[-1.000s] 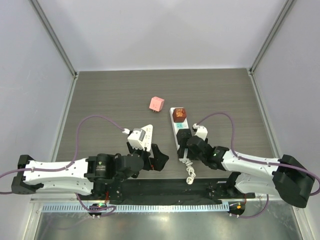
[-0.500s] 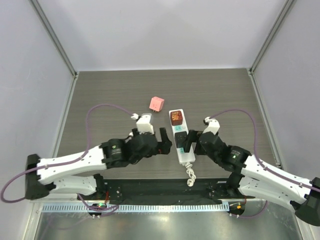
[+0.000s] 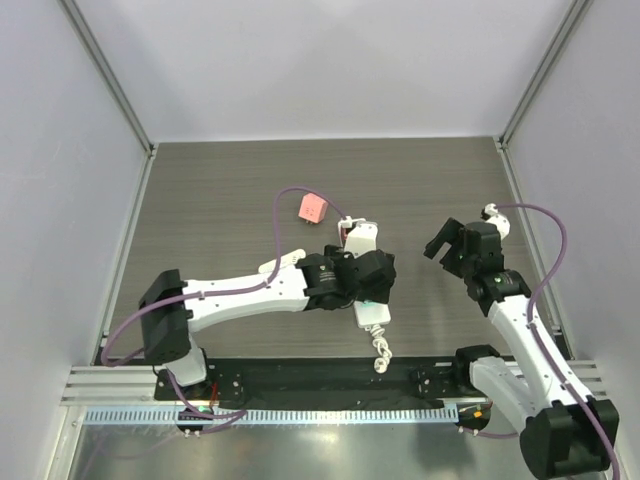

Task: Pull the plug off the socket

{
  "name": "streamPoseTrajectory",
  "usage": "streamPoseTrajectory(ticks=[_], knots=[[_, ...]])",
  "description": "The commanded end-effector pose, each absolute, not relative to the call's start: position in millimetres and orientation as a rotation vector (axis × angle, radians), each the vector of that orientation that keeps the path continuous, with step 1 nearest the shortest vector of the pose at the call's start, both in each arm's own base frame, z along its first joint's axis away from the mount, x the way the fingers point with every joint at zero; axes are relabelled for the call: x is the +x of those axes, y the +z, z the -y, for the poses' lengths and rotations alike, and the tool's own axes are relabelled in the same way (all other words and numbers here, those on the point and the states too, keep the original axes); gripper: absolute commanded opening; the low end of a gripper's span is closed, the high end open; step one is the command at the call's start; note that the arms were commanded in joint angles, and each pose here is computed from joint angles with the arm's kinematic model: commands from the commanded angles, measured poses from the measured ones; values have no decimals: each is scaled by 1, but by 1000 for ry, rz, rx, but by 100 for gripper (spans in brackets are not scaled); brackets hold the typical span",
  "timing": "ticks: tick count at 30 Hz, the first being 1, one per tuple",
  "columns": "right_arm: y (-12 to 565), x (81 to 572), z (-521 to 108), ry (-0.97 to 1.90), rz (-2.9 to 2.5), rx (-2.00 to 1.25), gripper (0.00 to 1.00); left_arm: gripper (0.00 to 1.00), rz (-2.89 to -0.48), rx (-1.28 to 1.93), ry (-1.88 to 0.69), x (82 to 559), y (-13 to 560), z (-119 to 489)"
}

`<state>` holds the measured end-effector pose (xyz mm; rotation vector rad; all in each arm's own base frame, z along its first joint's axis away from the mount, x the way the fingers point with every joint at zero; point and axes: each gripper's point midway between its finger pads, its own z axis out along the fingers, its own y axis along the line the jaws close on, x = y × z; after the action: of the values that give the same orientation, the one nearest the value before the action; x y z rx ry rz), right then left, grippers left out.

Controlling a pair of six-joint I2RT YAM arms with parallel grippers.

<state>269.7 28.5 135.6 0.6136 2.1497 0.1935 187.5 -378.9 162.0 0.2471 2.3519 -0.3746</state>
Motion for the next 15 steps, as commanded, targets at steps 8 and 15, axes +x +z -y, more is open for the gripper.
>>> streamPoseTrajectory(ticks=[8, 15], knots=[[92, 268, -72, 614, -2119, 541, 92, 100, -2335, 313, -176, 212, 144, 392], [91, 265, -67, 592, -2029, 490, 92, 99, -2333, 278, -188, 228, 127, 396]])
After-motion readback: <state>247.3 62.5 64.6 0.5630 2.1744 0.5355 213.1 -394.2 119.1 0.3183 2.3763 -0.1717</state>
